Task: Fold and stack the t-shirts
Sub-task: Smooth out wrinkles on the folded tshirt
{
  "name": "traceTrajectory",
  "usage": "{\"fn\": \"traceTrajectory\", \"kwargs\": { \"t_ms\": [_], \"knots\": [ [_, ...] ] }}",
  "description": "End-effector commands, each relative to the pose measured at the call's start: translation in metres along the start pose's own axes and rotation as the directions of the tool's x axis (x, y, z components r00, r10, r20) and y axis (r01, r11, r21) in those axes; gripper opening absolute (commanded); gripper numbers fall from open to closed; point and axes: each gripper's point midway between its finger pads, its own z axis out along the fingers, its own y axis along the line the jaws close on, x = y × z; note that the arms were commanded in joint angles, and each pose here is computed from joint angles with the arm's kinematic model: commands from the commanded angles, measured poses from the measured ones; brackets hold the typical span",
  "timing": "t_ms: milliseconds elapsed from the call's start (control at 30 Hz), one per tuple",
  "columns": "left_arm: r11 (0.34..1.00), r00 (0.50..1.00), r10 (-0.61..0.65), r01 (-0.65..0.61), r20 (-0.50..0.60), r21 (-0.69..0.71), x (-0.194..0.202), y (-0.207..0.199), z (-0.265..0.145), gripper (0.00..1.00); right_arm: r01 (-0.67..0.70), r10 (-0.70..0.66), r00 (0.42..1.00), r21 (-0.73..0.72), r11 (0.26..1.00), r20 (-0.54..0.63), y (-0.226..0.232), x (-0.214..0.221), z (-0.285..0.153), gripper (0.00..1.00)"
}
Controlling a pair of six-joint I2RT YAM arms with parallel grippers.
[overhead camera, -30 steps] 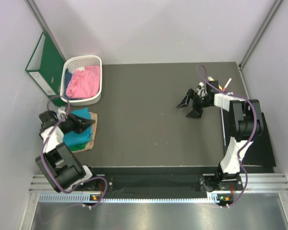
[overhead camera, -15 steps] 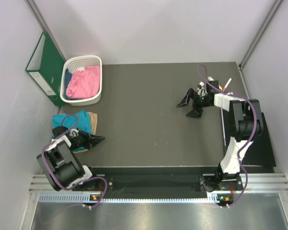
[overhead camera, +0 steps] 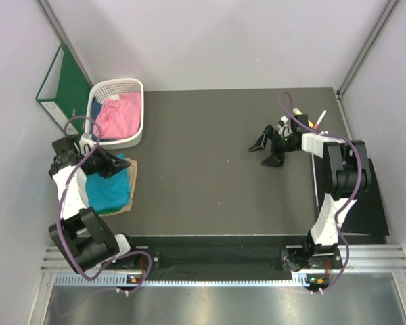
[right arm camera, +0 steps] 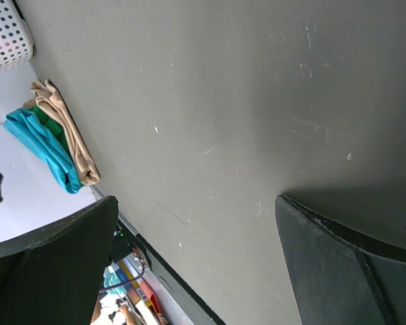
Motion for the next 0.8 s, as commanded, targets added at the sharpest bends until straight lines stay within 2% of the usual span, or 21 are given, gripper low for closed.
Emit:
{"fn": "traceTrajectory", "kwargs": {
  "t_ms": [0,67,100,167,200,233,300,333,367,433,467,500,600,767],
  "knots": [
    [0.976,0.977,0.210,-0.207,0.040,-0.072,-0.022,-0.024,0.010,0.17,0.050,-0.051,0.999,0.041,0.998,0.017,0.004,-0.007,-0.001,1.00],
    [0.954,0.955,0.290,-0.283,0.063,-0.098,-0.036,-0.043,0.020,0.33,0.083,-0.085,0.996,0.063,0.995,0.031,0.005,-0.015,-0.004,1.00],
    [0.938,0.941,0.335,-0.328,0.050,-0.113,-0.033,-0.053,0.031,0.47,0.099,-0.102,0.994,0.071,0.993,0.034,0.006,-0.017,-0.005,1.00],
    [0.925,0.930,0.366,-0.359,0.041,-0.122,-0.043,-0.069,0.047,0.59,0.113,-0.118,0.992,0.100,0.989,0.047,0.007,-0.024,-0.010,1.00],
    [0.913,0.918,0.396,-0.393,0.010,-0.115,-0.037,-0.079,0.058,0.63,0.131,-0.138,0.989,0.110,0.985,0.051,0.009,-0.026,-0.012,1.00],
    [0.902,0.912,0.410,-0.404,0.005,-0.151,-0.040,-0.080,0.065,0.71,0.137,-0.146,0.987,0.134,0.981,0.066,0.008,-0.031,-0.016,1.00],
    [0.874,0.888,0.457,-0.459,-0.052,-0.158,-0.037,-0.093,0.089,0.81,0.159,-0.177,0.980,0.185,0.970,0.089,0.005,-0.039,-0.021,0.99],
    [0.864,0.886,0.456,-0.464,-0.085,-0.195,-0.039,-0.085,0.106,0.88,0.171,-0.195,0.975,0.203,0.964,0.104,0.007,-0.045,-0.025,1.00],
    [0.844,0.864,0.497,-0.503,-0.079,-0.187,-0.045,-0.099,0.111,0.92,0.167,-0.195,0.976,0.235,0.958,0.101,0.004,-0.044,-0.028,1.00],
    [0.817,0.845,0.501,-0.534,-0.189,-0.217,-0.029,-0.091,0.138,0.95,0.181,-0.237,0.962,0.328,0.927,0.138,-0.003,-0.058,-0.039,0.99],
    [0.790,0.823,0.538,-0.568,-0.182,-0.232,-0.037,-0.101,0.142,0.98,0.180,-0.243,0.961,0.368,0.912,0.133,-0.008,-0.058,-0.044,1.00],
    [0.772,0.808,0.544,-0.587,-0.226,-0.242,-0.028,-0.100,0.148,0.98,0.181,-0.272,0.950,0.439,0.880,0.154,-0.016,-0.067,-0.053,1.00],
    [0.732,0.776,0.566,-0.628,-0.278,-0.263,-0.027,-0.096,0.172,0.99,0.188,-0.330,0.926,0.536,0.823,0.182,-0.019,-0.079,-0.073,1.00],
    [0.712,0.771,0.539,-0.632,-0.339,-0.305,-0.029,-0.073,0.198,0.99,0.137,-0.446,0.860,0.730,0.669,0.248,-0.030,-0.108,-0.117,1.00]
  ]
}}
